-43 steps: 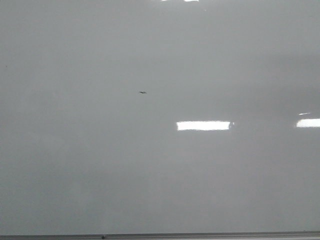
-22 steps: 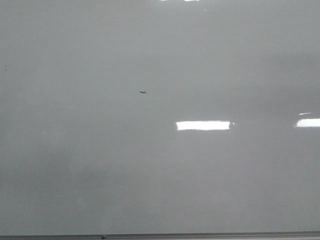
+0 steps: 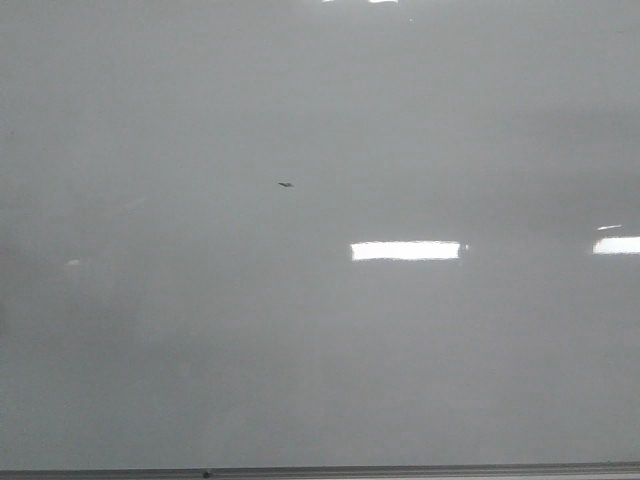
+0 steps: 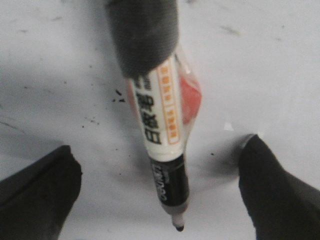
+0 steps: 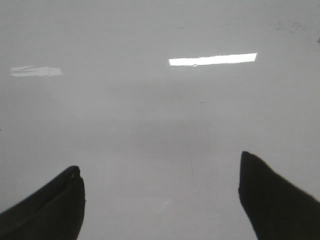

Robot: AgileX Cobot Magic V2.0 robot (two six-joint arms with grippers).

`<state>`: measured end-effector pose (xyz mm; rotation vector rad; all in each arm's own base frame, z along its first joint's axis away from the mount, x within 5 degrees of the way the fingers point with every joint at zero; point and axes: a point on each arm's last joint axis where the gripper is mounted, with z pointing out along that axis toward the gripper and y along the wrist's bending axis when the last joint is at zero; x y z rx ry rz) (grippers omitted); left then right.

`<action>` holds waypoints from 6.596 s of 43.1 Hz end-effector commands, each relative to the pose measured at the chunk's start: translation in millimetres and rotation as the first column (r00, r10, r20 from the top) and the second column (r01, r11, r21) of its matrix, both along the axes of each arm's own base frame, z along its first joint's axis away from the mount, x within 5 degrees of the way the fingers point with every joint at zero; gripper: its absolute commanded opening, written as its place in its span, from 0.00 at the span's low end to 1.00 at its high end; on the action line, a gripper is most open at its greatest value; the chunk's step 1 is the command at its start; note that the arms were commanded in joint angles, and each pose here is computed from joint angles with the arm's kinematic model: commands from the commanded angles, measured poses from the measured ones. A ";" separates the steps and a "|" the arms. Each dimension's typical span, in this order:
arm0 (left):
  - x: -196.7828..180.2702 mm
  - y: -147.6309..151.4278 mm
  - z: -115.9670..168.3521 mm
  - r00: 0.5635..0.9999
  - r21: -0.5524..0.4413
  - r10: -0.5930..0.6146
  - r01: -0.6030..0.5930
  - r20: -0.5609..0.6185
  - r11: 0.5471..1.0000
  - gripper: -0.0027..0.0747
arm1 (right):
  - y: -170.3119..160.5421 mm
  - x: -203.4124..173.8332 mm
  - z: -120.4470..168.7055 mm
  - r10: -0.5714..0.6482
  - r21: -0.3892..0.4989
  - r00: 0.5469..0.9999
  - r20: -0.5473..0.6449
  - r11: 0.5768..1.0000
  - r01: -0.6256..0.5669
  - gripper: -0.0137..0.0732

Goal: Write number 7 on whiteboard

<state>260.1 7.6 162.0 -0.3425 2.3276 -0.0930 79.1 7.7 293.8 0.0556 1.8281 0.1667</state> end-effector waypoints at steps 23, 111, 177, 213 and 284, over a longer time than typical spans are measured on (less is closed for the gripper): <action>-1.3 -13.9 29.5 0.977 0.006 -0.137 0.140 -0.164 0.990 0.02 | -0.7 2.3 16.3 -0.009 0.005 0.997 0.079 1.000 0.009 0.90; -141.9 -198.9 146.9 0.081 0.403 -0.997 0.913 -0.006 0.072 0.21 | 192.2 66.1 59.7 0.892 -0.086 0.194 -0.409 0.173 -0.981 0.07; -234.4 -63.5 147.8 0.071 0.424 -0.848 0.842 0.526 0.333 0.01 | 214.3 253.0 39.0 0.657 0.031 0.728 -0.195 0.747 -0.665 0.08; -234.1 -63.3 147.7 0.069 0.432 -0.850 0.838 0.522 0.333 0.01 | 158.4 237.5 -34.3 0.527 0.011 0.755 -0.389 0.823 -0.568 0.08; -171.2 -151.7 132.9 0.126 0.418 -0.981 0.891 0.145 0.176 0.01 | 220.0 63.5 55.4 0.948 -0.309 0.070 -0.309 -0.030 -0.950 0.17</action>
